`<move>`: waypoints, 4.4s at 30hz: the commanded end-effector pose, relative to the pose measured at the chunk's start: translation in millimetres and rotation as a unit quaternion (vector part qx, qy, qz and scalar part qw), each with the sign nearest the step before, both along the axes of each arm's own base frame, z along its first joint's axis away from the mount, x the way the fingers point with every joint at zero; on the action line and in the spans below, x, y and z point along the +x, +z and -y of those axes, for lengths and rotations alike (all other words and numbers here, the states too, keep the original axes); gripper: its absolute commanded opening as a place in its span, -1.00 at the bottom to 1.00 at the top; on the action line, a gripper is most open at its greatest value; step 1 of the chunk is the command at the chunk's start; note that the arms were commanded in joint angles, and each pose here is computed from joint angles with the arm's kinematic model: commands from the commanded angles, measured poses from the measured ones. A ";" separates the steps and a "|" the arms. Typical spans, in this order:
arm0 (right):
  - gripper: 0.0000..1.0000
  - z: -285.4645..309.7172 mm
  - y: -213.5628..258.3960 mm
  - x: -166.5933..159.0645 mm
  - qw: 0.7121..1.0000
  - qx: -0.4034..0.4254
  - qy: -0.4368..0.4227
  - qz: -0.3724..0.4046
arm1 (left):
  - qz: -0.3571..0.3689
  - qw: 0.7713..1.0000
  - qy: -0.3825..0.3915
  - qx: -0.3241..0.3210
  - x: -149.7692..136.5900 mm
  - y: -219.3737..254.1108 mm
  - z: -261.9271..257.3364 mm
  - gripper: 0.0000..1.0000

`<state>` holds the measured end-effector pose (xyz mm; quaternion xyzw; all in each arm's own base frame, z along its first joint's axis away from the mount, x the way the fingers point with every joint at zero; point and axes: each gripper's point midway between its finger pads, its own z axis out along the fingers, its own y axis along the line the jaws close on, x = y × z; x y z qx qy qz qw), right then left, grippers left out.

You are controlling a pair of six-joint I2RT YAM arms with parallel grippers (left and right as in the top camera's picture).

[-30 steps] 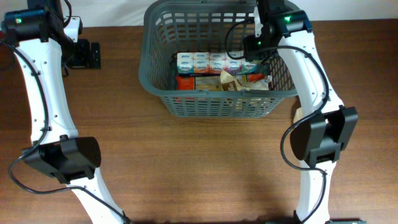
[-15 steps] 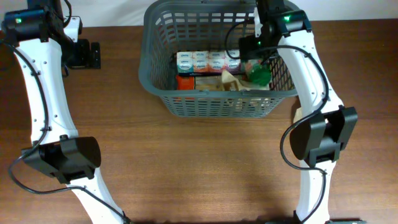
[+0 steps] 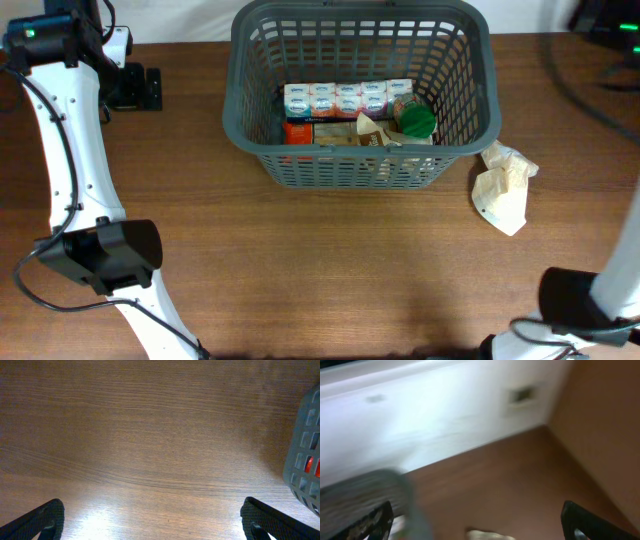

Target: Pack container

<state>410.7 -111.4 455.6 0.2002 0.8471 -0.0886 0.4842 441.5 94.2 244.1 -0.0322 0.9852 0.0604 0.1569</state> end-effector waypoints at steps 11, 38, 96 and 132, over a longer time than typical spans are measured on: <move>0.92 74.2 -297.5 -0.9 0.914 0.262 -0.041 -0.308 | -0.003 1.000 0.009 -0.001 -0.1 -3.3 -3.4 0.99; -0.86 -18.8 -447.6 -30.1 0.865 0.327 0.071 -0.374 | -0.003 1.000 0.009 -0.001 -0.1 -3.3 -3.4 0.99; 0.76 -315.0 -125.6 30.3 0.840 0.089 0.524 -0.108 | -0.003 1.000 0.009 0.000 -0.1 -3.3 -3.4 0.99; 0.86 -135.0 -154.2 -173.0 0.978 0.010 0.209 -0.027 | -0.003 1.000 0.010 0.000 -0.1 -3.3 -3.4 0.98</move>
